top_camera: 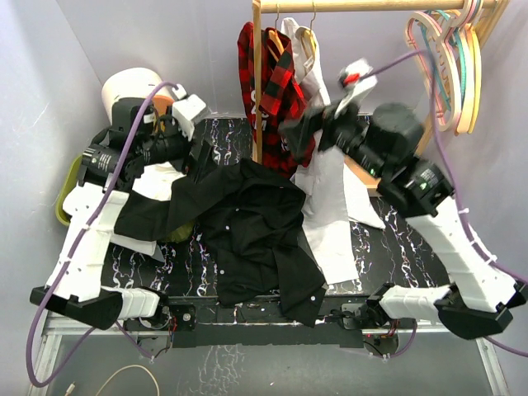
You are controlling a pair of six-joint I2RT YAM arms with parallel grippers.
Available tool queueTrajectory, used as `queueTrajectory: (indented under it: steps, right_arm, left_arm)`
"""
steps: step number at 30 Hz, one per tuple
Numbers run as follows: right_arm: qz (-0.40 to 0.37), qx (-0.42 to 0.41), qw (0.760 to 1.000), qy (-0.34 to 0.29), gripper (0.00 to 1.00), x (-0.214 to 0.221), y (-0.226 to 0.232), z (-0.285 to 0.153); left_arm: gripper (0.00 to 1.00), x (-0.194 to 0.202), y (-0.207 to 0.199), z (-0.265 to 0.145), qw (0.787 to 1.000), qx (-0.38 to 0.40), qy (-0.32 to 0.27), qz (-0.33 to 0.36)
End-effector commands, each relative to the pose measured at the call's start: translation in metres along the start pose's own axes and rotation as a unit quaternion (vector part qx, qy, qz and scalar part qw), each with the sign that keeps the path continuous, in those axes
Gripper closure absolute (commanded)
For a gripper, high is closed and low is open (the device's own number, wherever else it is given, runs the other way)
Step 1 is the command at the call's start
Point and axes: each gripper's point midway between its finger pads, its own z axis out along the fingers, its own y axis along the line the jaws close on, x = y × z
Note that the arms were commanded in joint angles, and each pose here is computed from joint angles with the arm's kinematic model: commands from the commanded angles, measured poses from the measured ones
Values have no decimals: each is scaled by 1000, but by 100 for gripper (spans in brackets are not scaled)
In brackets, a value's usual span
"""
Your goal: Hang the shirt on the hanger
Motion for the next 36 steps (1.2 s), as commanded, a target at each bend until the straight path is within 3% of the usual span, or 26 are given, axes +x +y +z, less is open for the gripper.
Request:
queueTrajectory:
  steps: [1,5,7,9,11,14,17,23,26,32,36]
  right_arm:
    - [-84,294,952,-34,1,-70,-102,-18]
    - [-105,443,889,-46,7,-111,-178,-29]
    - [-123,517,846,-42,11,-117,-203,-39]
    - [-137,576,805,-36,23,-119,-223,-52]
    - [-136,608,781,-43,30,-122,-238,-65]
    - [-141,644,750,-52,28,-126,-256,-90]
    - [-153,682,714,-23,27,-116,-279,-111]
    - [-173,716,676,-15,25,-108,-299,-146]
    - [-179,722,668,-9,24,-104,-309,-158]
    - [-178,721,670,-5,25,-96,-317,-161]
    - [-159,706,690,-6,25,-88,-326,-156]
  left_arm:
    - [8,59,-51,5,986,139,84,-24]
    - [8,67,-52,8,986,137,86,-34]
    - [8,69,-53,6,986,137,87,-34]
    - [8,74,-52,6,987,132,92,-30]
    - [8,79,-50,7,987,124,97,-27]
    - [8,86,-48,9,987,120,105,-28]
    - [8,88,-47,13,986,120,110,-32]
    - [8,88,-43,23,984,125,119,-40]
    - [8,87,-44,27,983,130,119,-44]
    - [8,89,-41,32,983,128,125,-48]
    - [8,91,-37,34,983,120,131,-46]
